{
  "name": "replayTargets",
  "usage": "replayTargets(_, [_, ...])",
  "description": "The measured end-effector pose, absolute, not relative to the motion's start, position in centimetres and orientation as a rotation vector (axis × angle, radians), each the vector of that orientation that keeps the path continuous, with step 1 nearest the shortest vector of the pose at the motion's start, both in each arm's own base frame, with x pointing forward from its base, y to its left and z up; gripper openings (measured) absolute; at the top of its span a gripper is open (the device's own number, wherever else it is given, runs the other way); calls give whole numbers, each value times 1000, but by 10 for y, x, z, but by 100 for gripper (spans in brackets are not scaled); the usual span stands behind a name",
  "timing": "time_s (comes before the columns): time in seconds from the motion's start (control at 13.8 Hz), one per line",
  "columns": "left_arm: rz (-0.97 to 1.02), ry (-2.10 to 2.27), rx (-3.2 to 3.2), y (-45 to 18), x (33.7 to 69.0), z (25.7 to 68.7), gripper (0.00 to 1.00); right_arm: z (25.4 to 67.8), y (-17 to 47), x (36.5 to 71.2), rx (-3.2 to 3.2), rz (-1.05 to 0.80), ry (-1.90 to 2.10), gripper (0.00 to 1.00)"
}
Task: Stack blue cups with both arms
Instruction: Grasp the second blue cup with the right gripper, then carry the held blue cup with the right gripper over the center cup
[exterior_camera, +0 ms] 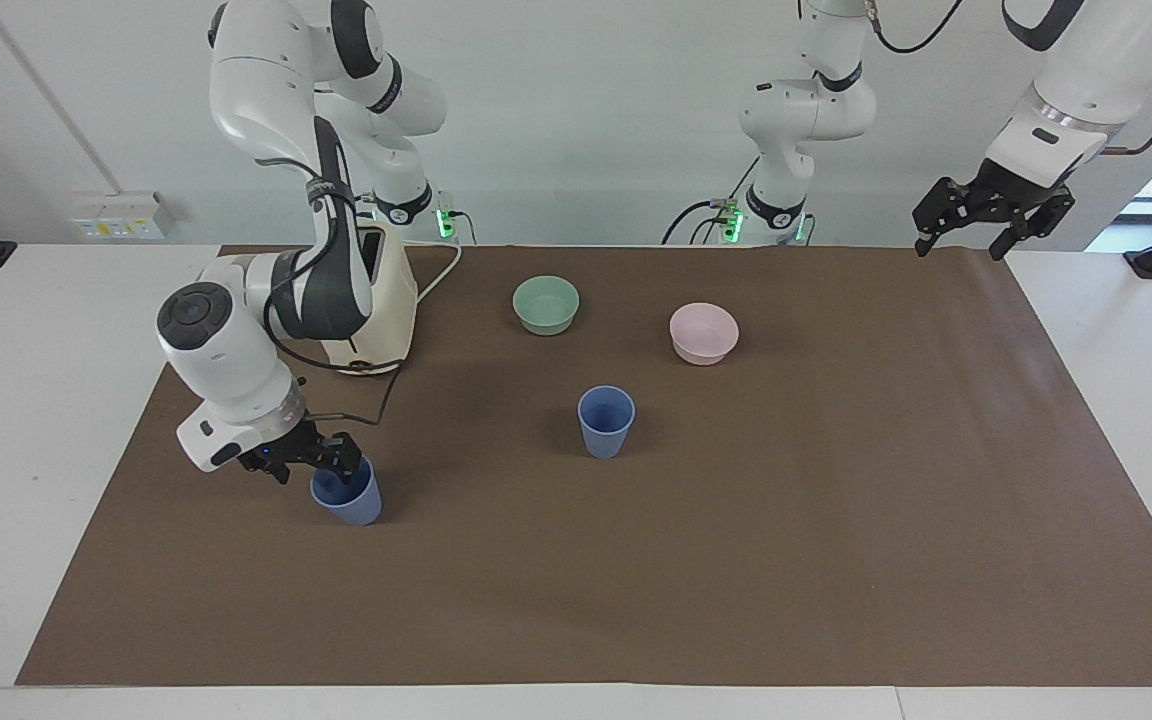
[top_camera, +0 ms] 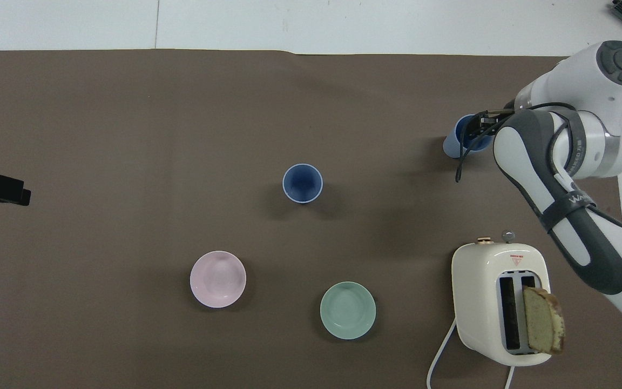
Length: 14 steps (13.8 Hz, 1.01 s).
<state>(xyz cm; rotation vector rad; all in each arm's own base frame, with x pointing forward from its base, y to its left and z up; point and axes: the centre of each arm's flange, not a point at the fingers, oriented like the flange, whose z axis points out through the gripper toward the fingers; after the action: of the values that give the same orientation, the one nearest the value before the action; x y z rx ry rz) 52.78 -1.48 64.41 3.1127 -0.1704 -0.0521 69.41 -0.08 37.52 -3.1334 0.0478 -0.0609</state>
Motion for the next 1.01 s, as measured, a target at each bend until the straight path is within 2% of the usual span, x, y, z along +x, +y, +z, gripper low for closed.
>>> replayTargets(0.22, [-51,-170,3113,-15,528,644,100,375,-2,694,-3133,-62,49,44])
replayTargets(0.43, [-51,-170,3113,-15,528,644,100,376,-3,694,-3133,-63,52,12])
replayTargets(0.51, [-51,-170,3113,-15,528,645,100,380,-1,694,-3128,-73,51,5])
replayTargets(0.8, [-50,-170,3113,-15,528,645,100,411,4,687,-3132,-84,38,5])
replayTargets(1.01, [-50,-170,3113,-15,528,645,100,464,35,667,-3133,-80,-35,5])
